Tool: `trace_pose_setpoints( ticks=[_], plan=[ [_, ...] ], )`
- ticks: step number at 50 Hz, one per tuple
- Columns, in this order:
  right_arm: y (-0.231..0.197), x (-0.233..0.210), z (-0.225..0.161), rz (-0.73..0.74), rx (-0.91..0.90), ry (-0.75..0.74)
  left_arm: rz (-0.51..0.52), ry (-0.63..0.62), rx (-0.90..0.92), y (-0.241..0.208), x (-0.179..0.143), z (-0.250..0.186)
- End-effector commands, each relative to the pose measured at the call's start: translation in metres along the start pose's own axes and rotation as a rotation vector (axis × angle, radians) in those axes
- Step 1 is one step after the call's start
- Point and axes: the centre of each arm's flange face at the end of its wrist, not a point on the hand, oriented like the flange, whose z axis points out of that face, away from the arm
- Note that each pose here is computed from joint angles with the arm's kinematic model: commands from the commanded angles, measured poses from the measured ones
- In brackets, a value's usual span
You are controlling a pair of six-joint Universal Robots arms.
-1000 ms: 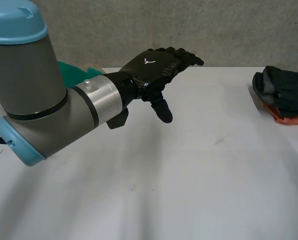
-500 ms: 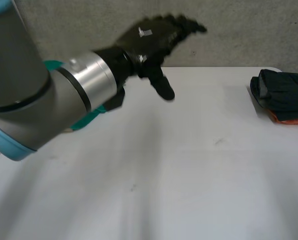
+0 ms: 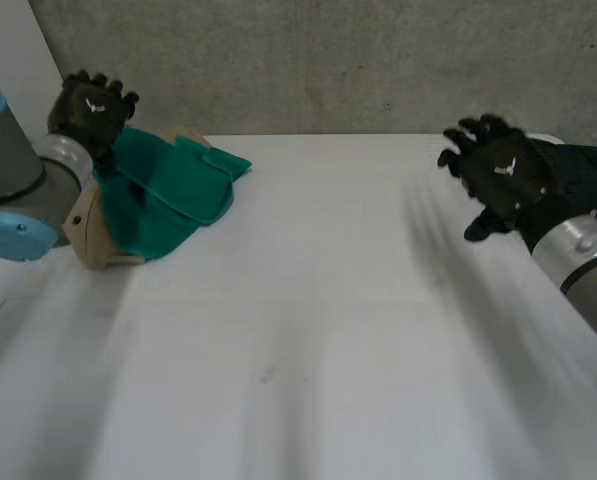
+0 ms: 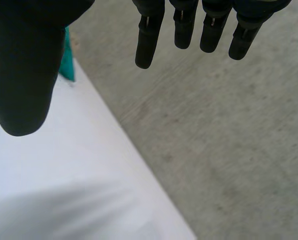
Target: Fold the laundry.
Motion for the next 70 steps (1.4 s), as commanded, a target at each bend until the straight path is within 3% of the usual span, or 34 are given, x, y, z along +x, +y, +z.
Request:
trace_pose_setpoints(
  ticks=[1, 8, 16, 21, 24, 30, 35, 40, 43, 48, 50, 51, 52, 57, 63, 70],
  plan=[
    [0.017, -0.009, -0.012, 0.025, -0.07, -0.019, -0.018, 0.041, 0.052, 0.067, 0.015, 0.042],
    [0.024, -0.019, -0.021, 0.047, -0.109, -0.039, -0.013, -0.008, 0.035, 0.109, 0.018, 0.064],
    [0.035, -0.008, -0.024, 0.057, -0.144, -0.007, -0.037, -0.024, 0.074, 0.091, 0.021, 0.066],
    [0.034, -0.007, -0.025, 0.058, -0.141, -0.003, -0.125, -0.096, 0.137, 0.033, -0.006, 0.056],
    [0.032, -0.005, -0.025, 0.056, -0.137, 0.003, -0.234, -0.116, 0.221, -0.022, -0.029, 0.036],
    [0.027, -0.001, -0.025, 0.049, -0.123, 0.018, -0.476, -0.062, 0.448, -0.131, -0.042, -0.023],
    [0.02, 0.005, -0.028, 0.046, -0.131, 0.056, -0.62, 0.036, 0.554, -0.188, -0.032, -0.07],
    [0.015, 0.008, -0.032, 0.076, -0.156, 0.079, -0.688, 0.189, 0.575, -0.22, 0.016, -0.102],
    [0.012, 0.008, -0.035, 0.115, -0.163, 0.077, -0.695, 0.244, 0.539, -0.218, 0.036, -0.109],
    [0.01, 0.009, -0.035, 0.165, -0.163, 0.073, -0.7, 0.389, 0.373, -0.191, 0.098, -0.117],
    [0.01, 0.01, -0.035, 0.17, -0.164, 0.075, -0.69, 0.485, 0.242, -0.163, 0.146, -0.123],
    [0.01, 0.01, -0.035, 0.172, -0.164, 0.075, -0.69, 0.485, 0.242, -0.163, 0.147, -0.123],
    [0.011, 0.01, -0.035, 0.173, -0.164, 0.075, -0.682, 0.533, 0.17, -0.147, 0.17, -0.127],
    [0.01, 0.012, -0.034, 0.172, -0.162, 0.078, -0.652, 0.621, -0.006, -0.113, 0.209, -0.139],
    [0.01, 0.014, -0.034, 0.171, -0.164, 0.08, -0.646, 0.626, -0.051, -0.116, 0.198, -0.145],
    [0.003, 0.012, -0.039, 0.232, -0.265, 0.02, -0.664, 0.508, -0.039, -0.136, 0.148, -0.154]
  ],
)
